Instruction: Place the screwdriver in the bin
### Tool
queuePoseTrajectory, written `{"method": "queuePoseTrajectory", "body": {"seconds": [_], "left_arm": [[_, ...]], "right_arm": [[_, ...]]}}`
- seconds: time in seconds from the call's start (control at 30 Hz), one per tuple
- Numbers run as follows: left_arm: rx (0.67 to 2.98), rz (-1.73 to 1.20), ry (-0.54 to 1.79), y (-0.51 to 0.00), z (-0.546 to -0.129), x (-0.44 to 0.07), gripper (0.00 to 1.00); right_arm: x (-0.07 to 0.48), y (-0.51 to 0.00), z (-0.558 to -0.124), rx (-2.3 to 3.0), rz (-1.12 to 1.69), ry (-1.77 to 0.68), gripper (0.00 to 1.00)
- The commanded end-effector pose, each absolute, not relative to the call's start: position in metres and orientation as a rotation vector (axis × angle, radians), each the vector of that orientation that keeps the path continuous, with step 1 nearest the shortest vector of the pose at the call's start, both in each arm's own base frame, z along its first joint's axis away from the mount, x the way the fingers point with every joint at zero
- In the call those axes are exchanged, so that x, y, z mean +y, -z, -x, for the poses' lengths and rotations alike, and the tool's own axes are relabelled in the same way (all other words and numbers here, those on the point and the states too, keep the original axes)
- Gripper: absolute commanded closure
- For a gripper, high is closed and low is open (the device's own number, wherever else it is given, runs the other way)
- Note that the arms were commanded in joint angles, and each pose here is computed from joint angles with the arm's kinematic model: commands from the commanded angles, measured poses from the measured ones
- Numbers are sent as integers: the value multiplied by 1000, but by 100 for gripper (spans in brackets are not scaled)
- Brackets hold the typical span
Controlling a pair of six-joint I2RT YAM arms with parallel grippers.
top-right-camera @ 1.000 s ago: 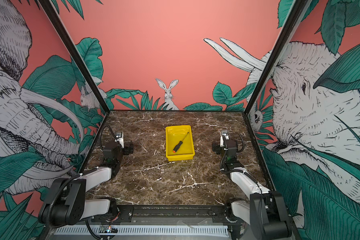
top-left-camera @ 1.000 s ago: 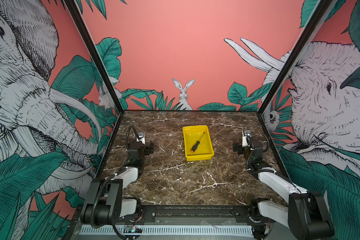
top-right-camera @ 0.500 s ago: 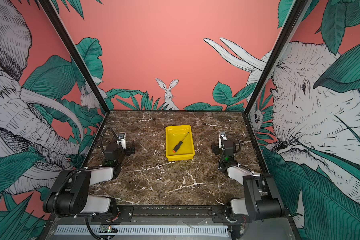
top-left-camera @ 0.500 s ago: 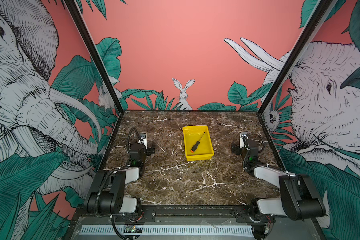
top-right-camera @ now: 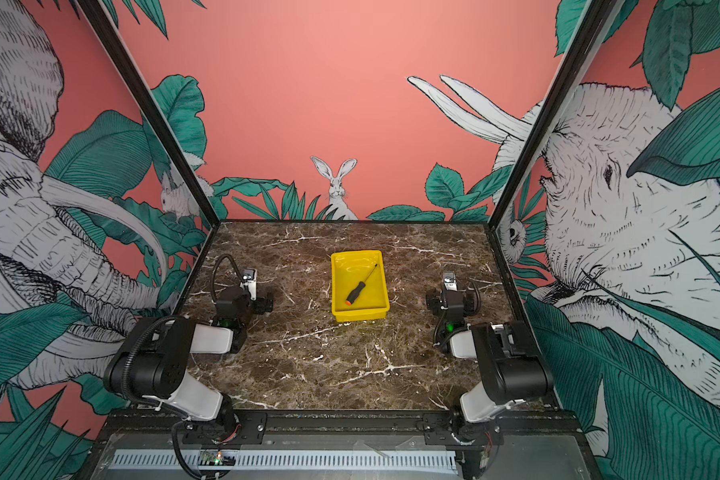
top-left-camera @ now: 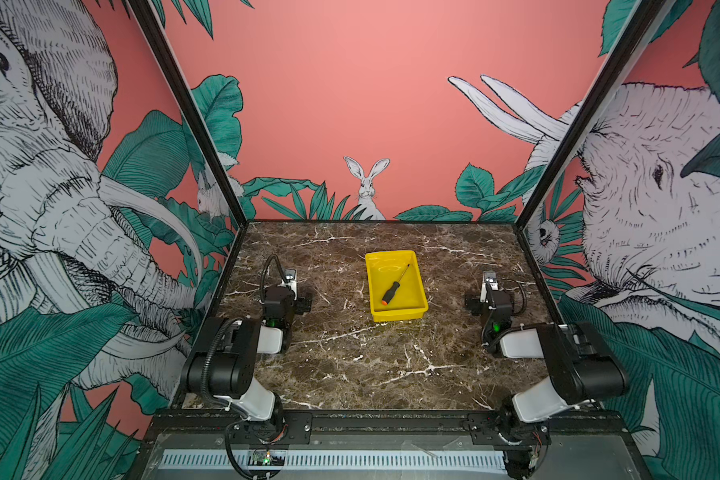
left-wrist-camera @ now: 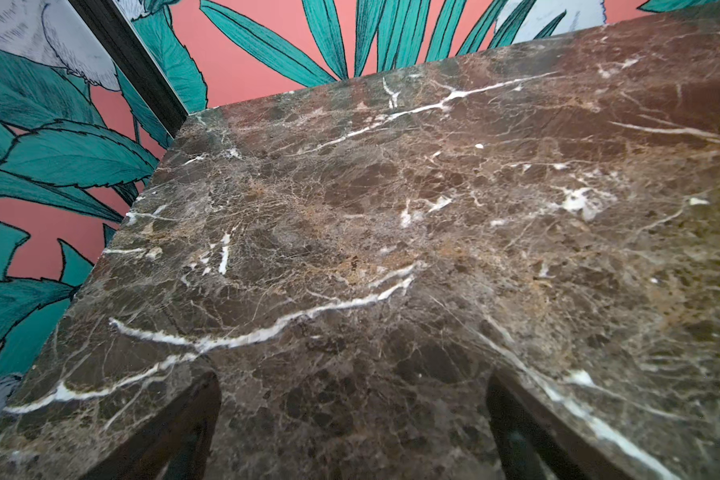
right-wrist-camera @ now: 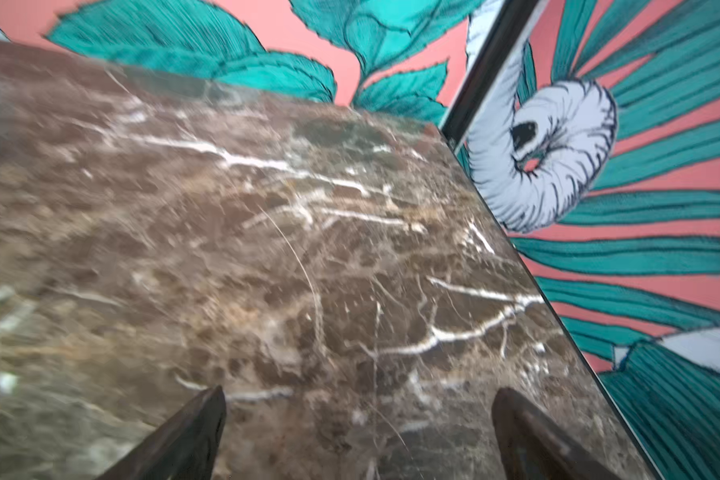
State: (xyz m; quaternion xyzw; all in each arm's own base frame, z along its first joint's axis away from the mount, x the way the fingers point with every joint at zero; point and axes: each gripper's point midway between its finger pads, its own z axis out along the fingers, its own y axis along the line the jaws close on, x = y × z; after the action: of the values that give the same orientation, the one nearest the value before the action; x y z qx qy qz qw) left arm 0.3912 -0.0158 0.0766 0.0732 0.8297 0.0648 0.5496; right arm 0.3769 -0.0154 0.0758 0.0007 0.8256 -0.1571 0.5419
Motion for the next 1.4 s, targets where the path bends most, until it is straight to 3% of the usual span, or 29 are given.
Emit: {"method": "queuePoseTrajectory", "body": {"seconds": [0.0,0.3,0.53,1.37], "left_arm": [[1908,-151,-139,-96,-403,-12,0],[1921,-143,-117,-95,-403,-10,0],[1922,-143,-117,-95,-403,-10,0],[1924,-147,-115,-95,-403,-10,0]], "right_arm": [[-21,-105,-384,1829,-84,392,1],[-22,-105,-383,1823,-87,394,1],[8,-106,-376,1769,101,261,1],[-5,-104,-382,1812,23,318,1]]}}
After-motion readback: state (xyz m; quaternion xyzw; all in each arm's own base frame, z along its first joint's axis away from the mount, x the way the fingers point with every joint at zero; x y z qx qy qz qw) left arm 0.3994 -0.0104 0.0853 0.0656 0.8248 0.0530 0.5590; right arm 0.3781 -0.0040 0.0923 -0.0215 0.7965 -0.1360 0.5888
